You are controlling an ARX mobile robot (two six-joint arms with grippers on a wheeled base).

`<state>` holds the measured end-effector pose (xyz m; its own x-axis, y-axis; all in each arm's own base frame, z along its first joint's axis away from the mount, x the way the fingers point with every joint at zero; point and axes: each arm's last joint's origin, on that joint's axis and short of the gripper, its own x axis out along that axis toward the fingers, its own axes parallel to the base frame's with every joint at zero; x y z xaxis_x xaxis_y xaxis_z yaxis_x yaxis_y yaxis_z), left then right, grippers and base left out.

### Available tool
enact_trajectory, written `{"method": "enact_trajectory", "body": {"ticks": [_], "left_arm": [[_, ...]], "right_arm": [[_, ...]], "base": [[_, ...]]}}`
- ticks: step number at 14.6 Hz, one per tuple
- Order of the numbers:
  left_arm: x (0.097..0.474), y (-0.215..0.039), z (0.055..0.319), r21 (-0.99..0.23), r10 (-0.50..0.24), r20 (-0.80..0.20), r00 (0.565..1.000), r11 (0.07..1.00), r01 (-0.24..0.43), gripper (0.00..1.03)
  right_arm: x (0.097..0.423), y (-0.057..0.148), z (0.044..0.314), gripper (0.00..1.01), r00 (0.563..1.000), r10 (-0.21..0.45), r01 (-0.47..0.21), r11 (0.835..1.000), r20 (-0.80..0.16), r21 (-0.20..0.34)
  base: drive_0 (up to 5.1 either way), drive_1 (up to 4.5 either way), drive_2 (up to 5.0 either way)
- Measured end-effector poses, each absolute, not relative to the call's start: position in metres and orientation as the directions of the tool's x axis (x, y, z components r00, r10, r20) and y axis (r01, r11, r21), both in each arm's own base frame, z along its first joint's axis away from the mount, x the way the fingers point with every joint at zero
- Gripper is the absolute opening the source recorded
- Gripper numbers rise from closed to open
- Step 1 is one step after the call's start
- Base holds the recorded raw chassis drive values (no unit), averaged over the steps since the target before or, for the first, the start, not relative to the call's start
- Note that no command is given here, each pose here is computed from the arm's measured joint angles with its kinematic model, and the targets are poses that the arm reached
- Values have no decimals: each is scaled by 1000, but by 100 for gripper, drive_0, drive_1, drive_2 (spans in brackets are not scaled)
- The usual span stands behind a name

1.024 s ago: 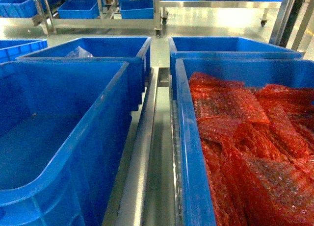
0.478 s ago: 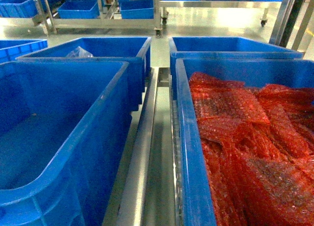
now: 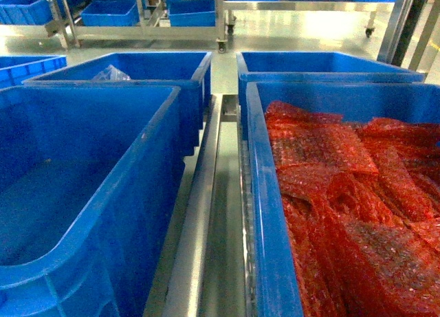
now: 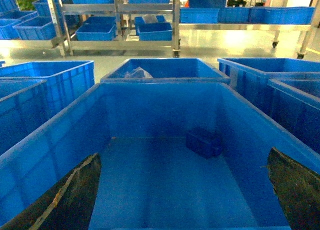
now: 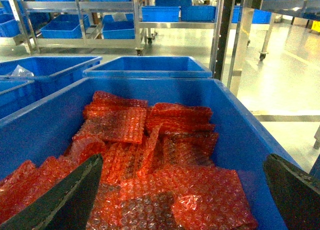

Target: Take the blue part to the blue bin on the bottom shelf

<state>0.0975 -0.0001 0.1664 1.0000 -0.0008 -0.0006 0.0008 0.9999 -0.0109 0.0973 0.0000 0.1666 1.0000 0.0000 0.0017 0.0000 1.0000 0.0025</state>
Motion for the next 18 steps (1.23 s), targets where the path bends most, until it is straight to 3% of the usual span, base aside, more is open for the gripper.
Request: {"method": "enact_trajectory", "body": {"ticks": [18], "left_arm": [[98,0,166,-11,-1,-1,1000,1000,1,98]], "right_arm": [[97,0,167,98,1000,0,0,1000,2,2]], "base": [[0,0,0]]}}
